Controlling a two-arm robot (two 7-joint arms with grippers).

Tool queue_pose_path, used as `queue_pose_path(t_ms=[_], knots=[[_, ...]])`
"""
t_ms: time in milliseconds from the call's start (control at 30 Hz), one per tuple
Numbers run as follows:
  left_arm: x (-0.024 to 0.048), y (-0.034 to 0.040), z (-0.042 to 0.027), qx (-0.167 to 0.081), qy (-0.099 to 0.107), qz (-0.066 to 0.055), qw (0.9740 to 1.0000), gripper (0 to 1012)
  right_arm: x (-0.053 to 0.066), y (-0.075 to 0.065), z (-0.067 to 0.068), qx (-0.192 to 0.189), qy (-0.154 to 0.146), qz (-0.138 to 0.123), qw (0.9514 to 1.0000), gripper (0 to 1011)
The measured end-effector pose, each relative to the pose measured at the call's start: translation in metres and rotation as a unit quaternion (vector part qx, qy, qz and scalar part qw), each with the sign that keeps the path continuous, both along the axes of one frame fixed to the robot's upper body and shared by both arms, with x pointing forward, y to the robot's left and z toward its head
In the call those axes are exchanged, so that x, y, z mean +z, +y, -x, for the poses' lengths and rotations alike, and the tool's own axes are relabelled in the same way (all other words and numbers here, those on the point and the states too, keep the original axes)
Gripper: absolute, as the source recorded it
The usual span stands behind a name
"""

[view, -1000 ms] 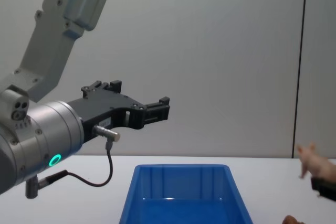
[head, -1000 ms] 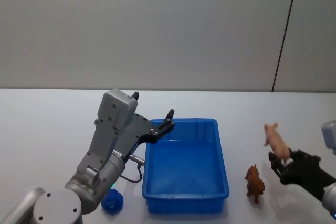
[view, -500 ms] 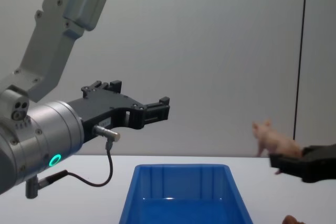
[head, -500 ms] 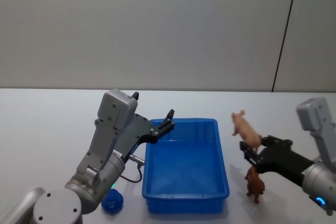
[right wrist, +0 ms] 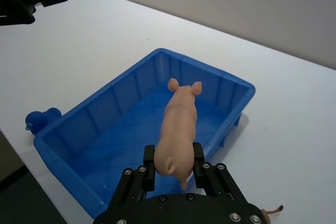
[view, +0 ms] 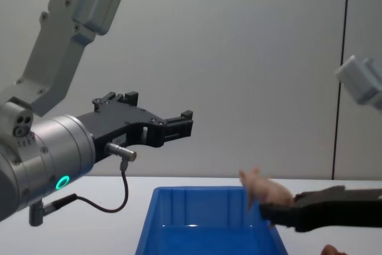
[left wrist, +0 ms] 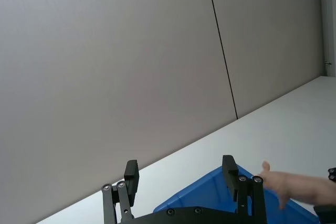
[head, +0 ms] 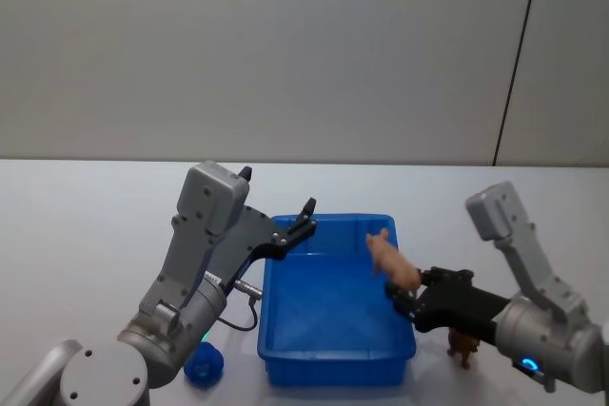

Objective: Pick up the two dolls from the table and place them into the box.

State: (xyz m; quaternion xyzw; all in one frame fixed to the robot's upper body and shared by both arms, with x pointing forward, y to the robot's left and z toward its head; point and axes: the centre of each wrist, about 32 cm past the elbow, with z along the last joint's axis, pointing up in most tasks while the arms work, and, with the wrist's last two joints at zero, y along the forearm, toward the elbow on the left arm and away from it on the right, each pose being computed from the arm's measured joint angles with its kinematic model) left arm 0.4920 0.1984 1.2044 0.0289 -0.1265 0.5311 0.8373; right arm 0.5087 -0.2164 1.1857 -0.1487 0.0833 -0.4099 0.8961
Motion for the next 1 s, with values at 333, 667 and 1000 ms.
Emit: queue_pose_path(t_ms=[333,667,1000], knots=[[0.0,0.0,0.0,0.0,0.0,0.0,1.0,1001,-0.004,0.012,-0.005,0.014,0.01,-0.001,0.9999,640],[0.0,0.0,0.0,0.0,0.0,0.0,1.0,1001,-0.004,0.013,-0.003,0.009,-0.007,-0.009,0.9999,936],[0.0,0.0,0.0,0.0,0.0,0.0,1.0,1001,-0.007,-0.006,0.012,-0.033,-0.026,-0.011,0.9991,1001]])
